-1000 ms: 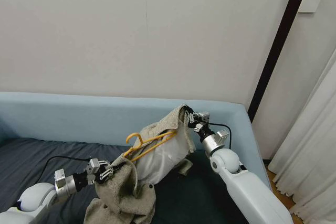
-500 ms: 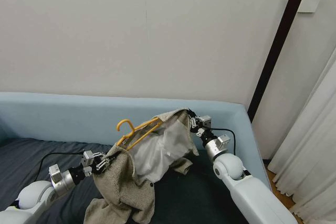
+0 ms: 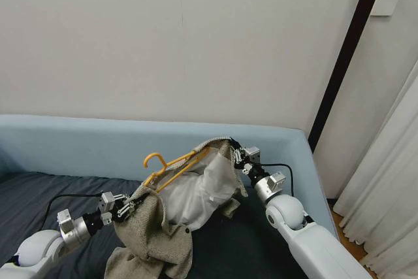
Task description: Pick up the clothes from the sofa and hang them on the clothes hanger.
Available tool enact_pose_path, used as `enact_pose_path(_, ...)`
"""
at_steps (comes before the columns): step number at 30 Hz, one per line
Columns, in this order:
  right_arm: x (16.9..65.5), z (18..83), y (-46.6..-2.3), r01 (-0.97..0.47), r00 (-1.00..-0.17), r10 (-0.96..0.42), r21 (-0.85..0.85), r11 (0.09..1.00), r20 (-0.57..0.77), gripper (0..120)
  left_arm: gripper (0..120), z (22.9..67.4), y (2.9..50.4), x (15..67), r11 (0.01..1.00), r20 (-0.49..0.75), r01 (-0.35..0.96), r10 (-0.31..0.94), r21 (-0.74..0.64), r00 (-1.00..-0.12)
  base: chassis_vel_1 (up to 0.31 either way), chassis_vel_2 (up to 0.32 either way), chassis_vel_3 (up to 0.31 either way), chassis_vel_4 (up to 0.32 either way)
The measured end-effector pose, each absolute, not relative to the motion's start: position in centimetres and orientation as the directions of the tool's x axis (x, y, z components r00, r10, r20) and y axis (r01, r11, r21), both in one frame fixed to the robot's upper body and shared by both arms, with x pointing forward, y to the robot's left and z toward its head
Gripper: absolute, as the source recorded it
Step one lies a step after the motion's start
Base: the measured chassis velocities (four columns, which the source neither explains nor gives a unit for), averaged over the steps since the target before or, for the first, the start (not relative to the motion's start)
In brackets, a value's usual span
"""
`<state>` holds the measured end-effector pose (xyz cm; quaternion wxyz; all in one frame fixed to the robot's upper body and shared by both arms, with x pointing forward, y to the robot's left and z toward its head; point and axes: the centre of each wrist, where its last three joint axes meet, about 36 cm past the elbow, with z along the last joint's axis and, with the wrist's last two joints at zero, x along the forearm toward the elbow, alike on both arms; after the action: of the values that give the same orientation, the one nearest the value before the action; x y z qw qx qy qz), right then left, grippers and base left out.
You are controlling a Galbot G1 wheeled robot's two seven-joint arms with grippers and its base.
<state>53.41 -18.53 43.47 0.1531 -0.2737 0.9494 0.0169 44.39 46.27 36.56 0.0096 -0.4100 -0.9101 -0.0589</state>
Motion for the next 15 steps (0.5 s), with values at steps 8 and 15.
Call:
enact_pose_path(8, 52.5, 45.1, -18.4, -0.696, -0.643, -0.632, -0.014, 0.718, -0.433, 0, 8, 34.6, 46.3, 44.3, 0.691, 0.092, 0.719, 0.714, 0.075, -0.695, 0.0, 0.0, 0.0, 0.0)
enact_pose_path(15, 50.4, 44.0, -17.5, -0.827, -0.473, -0.733, -0.041, 0.561, -0.489, 0, 8, 34.7, 44.8, 44.9, 0.727, 0.059, 0.685, 0.683, 0.04, -0.728, 0.0, 0.0, 0.0, 0.0)
